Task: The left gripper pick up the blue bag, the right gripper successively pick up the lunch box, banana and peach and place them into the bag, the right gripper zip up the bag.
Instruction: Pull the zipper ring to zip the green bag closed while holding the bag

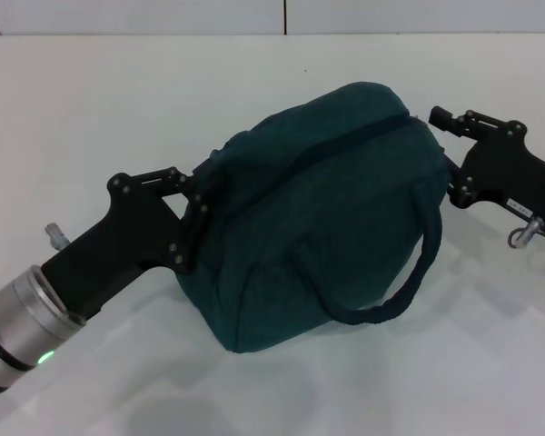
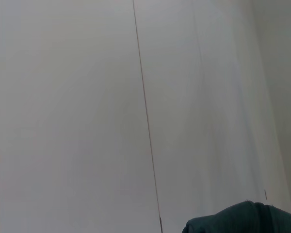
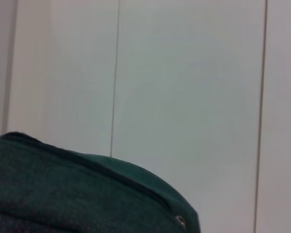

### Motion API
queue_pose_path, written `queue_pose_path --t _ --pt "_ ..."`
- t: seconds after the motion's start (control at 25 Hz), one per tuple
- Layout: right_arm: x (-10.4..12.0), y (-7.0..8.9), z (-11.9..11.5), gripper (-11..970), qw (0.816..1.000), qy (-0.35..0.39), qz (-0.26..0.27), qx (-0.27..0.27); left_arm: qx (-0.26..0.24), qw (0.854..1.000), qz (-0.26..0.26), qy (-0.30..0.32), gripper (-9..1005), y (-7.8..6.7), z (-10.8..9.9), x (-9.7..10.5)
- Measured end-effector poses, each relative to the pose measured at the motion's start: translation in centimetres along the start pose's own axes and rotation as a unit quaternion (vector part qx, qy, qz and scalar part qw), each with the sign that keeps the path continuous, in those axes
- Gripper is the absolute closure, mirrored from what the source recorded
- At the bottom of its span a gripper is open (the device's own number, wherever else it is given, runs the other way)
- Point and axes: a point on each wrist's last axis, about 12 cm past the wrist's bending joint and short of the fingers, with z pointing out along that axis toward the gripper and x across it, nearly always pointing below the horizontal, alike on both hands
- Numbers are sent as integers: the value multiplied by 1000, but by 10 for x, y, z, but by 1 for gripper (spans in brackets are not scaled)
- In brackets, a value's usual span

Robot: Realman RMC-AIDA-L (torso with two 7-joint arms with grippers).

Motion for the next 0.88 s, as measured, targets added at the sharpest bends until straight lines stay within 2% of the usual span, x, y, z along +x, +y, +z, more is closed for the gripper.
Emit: queue_pose_path --t 0.44,0.88 --pt "-9 2 10 630 999 -15 -20 -20 2 1000 -4 -1 946 -3 0 1" --pt "-7 4 21 630 999 1 -27 -20 2 1000 -9 -3 948 -6 0 1"
